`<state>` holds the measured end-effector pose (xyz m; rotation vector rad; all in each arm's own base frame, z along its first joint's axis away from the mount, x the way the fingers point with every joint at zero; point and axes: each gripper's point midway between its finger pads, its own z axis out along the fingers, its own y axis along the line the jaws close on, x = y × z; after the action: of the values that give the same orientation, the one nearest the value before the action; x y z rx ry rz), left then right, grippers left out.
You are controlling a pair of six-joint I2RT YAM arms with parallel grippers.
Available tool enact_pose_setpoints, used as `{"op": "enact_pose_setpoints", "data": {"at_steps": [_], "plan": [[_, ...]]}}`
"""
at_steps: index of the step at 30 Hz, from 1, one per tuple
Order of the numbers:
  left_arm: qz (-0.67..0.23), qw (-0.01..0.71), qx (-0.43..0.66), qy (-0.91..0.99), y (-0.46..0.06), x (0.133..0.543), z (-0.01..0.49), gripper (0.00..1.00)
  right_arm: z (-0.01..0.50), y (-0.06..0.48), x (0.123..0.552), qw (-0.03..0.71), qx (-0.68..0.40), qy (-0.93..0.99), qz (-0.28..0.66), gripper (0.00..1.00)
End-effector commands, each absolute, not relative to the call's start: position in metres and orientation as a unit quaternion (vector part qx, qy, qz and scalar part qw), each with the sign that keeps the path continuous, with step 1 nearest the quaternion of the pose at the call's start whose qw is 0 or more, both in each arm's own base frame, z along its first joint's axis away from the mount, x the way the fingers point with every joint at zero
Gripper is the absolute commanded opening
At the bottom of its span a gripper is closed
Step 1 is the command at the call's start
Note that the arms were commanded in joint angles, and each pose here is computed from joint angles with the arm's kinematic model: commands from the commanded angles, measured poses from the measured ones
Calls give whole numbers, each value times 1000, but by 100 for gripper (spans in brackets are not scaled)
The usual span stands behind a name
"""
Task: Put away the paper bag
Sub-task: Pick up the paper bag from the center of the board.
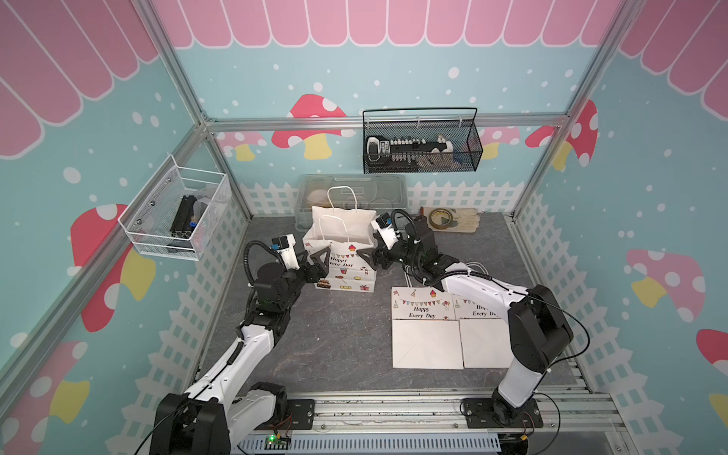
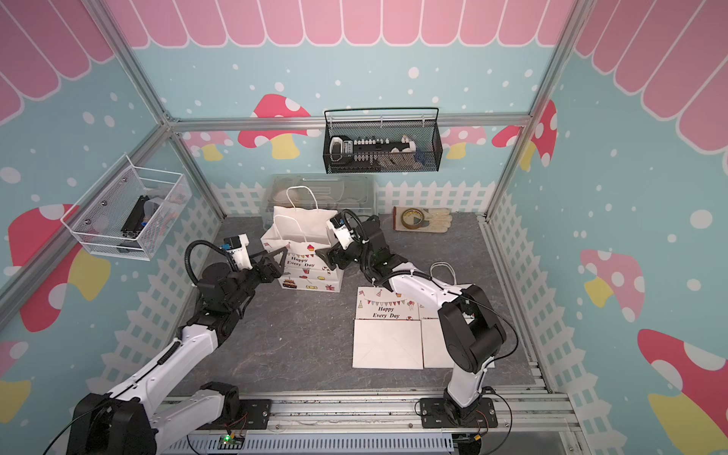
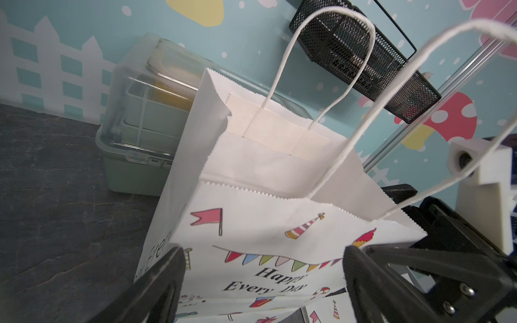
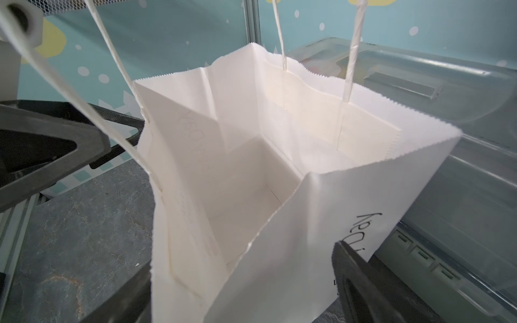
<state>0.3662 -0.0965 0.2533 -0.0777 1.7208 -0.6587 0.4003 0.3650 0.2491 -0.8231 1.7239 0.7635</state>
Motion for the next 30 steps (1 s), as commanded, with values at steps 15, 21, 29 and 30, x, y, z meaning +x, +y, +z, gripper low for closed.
{"op": "enact_pose_setpoints", "data": {"at_steps": [15,21,29,30], "plan": [[-308,599,-10,740,-109,338,268,88,269,371,393,508,-331,716,346,21],[-295,616,-18,730,-98,310,288,88,278,373,378,478,-341,720,371,4],[-243,643,-52,724,-71,287,292,88,309,360,346,465,-371,708,380,0],[-243,646,-53,722,-70,286,296,89,314,357,340,464,-380,707,376,0]]}}
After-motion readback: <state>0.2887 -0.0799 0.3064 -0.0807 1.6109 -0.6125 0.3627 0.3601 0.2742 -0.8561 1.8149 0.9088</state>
